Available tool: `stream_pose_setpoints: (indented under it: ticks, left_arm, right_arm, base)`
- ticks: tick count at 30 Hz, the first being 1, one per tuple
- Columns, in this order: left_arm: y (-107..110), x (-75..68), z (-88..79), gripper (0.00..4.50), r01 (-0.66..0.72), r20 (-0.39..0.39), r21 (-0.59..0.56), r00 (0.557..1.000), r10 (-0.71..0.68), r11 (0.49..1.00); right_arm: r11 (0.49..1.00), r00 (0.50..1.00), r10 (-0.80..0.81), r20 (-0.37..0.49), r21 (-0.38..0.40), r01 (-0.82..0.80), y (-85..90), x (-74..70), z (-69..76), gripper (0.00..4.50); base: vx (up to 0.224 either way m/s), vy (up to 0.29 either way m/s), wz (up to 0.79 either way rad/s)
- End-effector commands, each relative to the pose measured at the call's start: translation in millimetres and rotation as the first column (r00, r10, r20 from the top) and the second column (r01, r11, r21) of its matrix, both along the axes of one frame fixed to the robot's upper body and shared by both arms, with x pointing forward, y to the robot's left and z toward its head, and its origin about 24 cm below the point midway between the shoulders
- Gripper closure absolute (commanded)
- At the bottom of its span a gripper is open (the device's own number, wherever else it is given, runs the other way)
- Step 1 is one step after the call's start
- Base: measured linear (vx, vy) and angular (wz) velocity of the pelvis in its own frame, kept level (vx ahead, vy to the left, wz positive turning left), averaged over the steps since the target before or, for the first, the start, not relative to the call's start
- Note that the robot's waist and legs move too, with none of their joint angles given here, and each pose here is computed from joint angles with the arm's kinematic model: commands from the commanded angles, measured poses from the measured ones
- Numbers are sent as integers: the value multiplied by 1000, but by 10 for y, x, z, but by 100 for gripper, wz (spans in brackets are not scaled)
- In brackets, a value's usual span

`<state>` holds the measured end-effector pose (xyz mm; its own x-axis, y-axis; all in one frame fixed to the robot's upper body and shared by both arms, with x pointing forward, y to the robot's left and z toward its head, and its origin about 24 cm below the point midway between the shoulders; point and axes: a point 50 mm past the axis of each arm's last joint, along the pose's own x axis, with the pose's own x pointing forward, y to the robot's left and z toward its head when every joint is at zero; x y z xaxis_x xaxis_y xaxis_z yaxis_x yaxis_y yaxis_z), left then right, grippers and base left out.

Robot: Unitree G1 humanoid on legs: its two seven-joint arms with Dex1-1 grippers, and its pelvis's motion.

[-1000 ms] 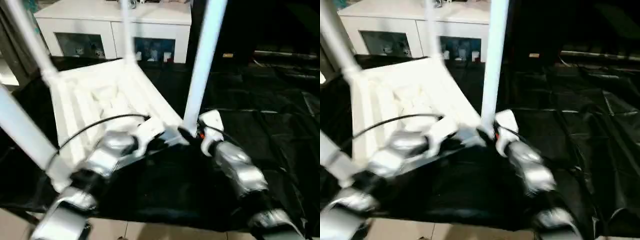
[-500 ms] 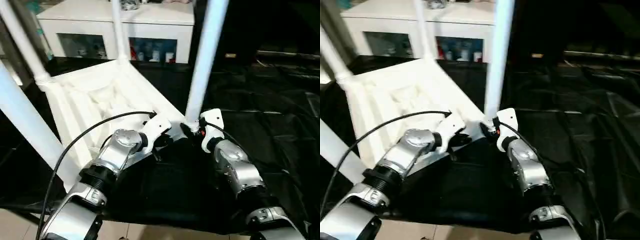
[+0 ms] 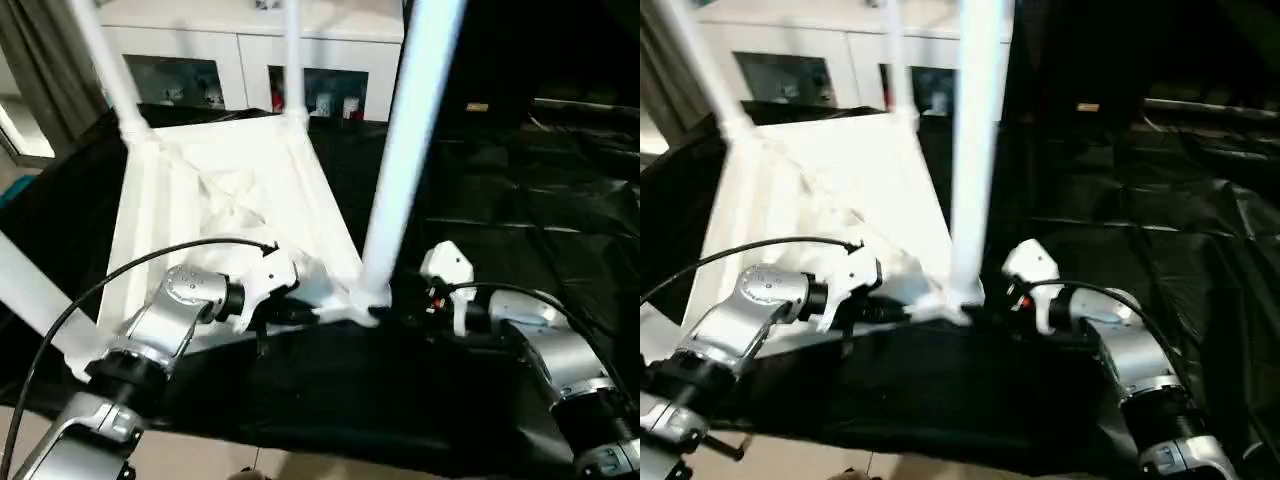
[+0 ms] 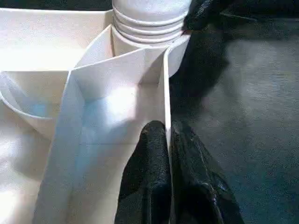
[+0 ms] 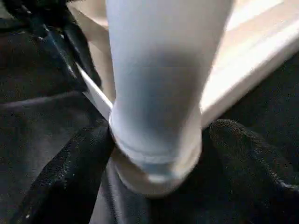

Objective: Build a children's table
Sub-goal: Rotate leg to tighten

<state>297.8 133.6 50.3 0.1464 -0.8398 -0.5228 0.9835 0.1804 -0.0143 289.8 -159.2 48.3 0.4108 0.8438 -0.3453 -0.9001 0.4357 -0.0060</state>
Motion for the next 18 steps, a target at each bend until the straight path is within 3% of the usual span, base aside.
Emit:
stream_pose_setpoints:
  ticks: [1, 4, 11, 18]
  left_arm:
    - [-97, -94, -2, 450, 98, -38, -40, 994, -99, 994]
    - [-86, -99, 0, 450, 98, -40, -40, 994, -100, 994]
    - [-94, -104, 10, 450, 96, -46, -41, 994, -98, 995]
    - [-78, -112, 0, 450, 91, -51, -32, 994, -93, 995]
  right_arm:
    - [1000, 1000, 11, 27, 14, -12, 6, 18, 95, 81]
    - [997, 997, 72, 14, 8, -72, 55, -29, 86, 81]
    - [997, 997, 76, 3, 11, -76, 122, 5, 57, 81]
    - [994, 994, 105, -13, -9, -105, 140, 2, 26, 149]
  base:
    - [0, 0, 0]
    - [0, 0, 0]
    - [0, 0, 0]
    - [0, 0, 0]
